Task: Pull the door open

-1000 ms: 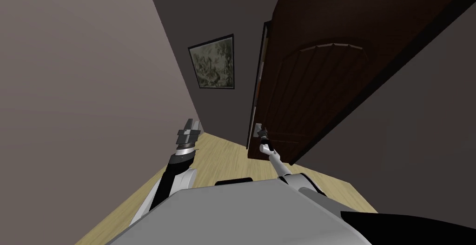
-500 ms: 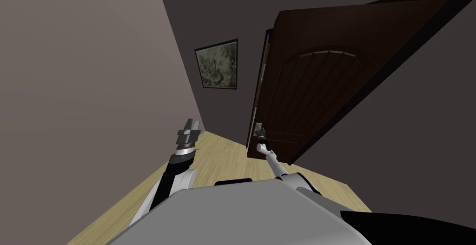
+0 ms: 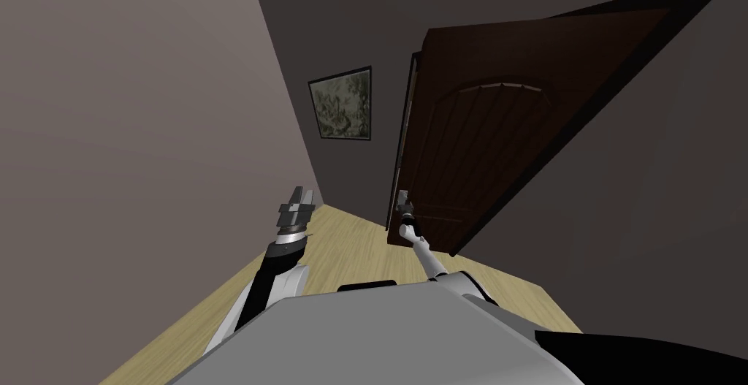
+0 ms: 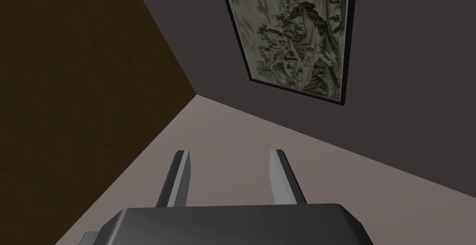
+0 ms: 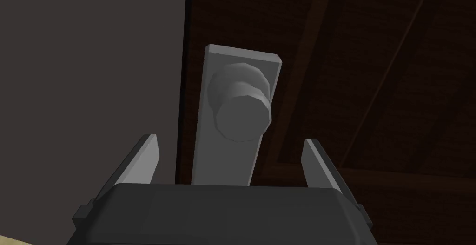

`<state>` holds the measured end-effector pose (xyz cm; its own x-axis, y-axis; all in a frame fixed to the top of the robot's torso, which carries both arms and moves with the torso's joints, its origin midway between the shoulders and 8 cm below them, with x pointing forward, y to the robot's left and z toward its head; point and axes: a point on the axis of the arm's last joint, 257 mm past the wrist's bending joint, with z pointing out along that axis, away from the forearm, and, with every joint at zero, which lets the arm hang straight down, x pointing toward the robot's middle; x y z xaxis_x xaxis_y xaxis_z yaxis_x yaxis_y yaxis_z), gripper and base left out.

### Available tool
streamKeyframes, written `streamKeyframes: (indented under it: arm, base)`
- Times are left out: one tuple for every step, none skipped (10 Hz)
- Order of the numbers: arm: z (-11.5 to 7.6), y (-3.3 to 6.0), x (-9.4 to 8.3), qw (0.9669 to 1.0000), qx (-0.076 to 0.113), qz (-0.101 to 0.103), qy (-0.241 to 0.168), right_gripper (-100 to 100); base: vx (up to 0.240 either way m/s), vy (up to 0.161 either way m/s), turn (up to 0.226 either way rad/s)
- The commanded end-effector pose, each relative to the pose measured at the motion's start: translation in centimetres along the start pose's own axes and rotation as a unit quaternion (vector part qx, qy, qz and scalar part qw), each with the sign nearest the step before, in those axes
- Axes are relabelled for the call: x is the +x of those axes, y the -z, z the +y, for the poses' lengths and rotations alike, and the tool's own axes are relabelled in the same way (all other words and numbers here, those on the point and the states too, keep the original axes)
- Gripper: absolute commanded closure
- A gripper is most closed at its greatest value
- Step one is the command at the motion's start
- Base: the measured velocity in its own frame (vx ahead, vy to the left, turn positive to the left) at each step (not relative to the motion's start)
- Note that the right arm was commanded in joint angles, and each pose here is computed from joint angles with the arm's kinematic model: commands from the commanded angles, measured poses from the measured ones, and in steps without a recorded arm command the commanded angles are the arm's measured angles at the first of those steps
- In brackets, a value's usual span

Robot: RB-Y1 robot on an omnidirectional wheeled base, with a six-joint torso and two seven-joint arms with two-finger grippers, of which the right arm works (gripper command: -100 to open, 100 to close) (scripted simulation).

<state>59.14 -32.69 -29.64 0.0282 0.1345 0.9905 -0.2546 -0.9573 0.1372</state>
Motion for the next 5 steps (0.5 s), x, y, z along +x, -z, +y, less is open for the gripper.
streamKeyframes:
  arm:
    - [-0.7, 0.11, 0.1, 0.9995, 0.0, -0.001, -0.03, -100]
    - [-1.2, 0.2, 0.2, 0.9985, 0.0, -0.003, -0.055, -100]
    - [-1.5, 0.25, 0.2, 0.9977, 0.0, -0.004, -0.068, -100]
    - [-1.2, 0.21, 0.3, 0.9983, 0.0, -0.003, -0.057, -100]
    - [1.3, 0.07, -0.3, 0.9981, -0.011, -0.004, -0.06, -100]
  base:
    - [-0.087, -0.035, 0.018]
    - [-0.1, -0.047, 0.02]
    - [-0.095, -0.037, 0.016]
    - [-0.039, -0.012, 0.004]
    - [0.048, 0.03, 0.155]
